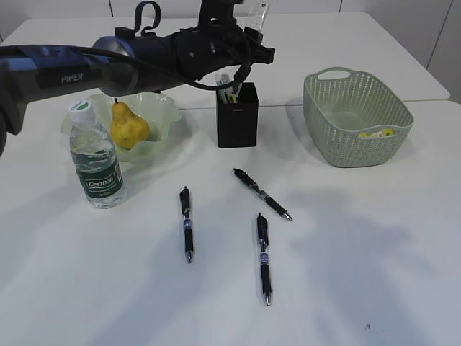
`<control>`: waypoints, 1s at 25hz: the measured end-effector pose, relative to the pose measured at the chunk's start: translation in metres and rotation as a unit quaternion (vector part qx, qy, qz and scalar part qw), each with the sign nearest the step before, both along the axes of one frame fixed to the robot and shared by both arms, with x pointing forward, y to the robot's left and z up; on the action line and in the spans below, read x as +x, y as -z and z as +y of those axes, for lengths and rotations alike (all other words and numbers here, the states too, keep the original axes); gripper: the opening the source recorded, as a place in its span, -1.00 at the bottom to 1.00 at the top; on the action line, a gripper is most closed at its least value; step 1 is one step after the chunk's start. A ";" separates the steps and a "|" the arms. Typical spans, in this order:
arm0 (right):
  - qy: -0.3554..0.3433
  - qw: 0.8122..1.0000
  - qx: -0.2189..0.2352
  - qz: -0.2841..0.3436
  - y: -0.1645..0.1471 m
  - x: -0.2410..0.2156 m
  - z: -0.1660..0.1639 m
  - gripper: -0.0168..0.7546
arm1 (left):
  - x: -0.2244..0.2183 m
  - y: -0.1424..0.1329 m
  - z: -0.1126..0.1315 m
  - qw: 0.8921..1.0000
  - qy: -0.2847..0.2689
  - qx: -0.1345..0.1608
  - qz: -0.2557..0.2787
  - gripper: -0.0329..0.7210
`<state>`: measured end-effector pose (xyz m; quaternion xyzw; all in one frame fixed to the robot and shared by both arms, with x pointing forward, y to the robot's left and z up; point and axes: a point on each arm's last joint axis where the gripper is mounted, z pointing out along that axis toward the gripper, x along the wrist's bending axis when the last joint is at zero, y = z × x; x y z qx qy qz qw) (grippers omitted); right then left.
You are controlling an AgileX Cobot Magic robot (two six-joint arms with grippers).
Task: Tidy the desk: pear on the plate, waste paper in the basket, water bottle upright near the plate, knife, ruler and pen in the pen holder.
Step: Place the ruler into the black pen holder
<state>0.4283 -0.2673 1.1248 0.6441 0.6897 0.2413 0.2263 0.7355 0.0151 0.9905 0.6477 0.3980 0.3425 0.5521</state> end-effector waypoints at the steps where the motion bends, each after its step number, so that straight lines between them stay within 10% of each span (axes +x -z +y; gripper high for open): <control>1: 0.000 1.000 0.000 -0.001 0.000 0.000 0.000 -0.23 | 0.000 0.000 -0.001 1.000 0.002 0.005 -0.003 -0.20; 25: -0.001 1.000 0.001 -0.008 -0.001 0.001 0.000 -0.23 | -0.002 0.007 -0.006 1.000 0.009 0.019 -0.009 -0.19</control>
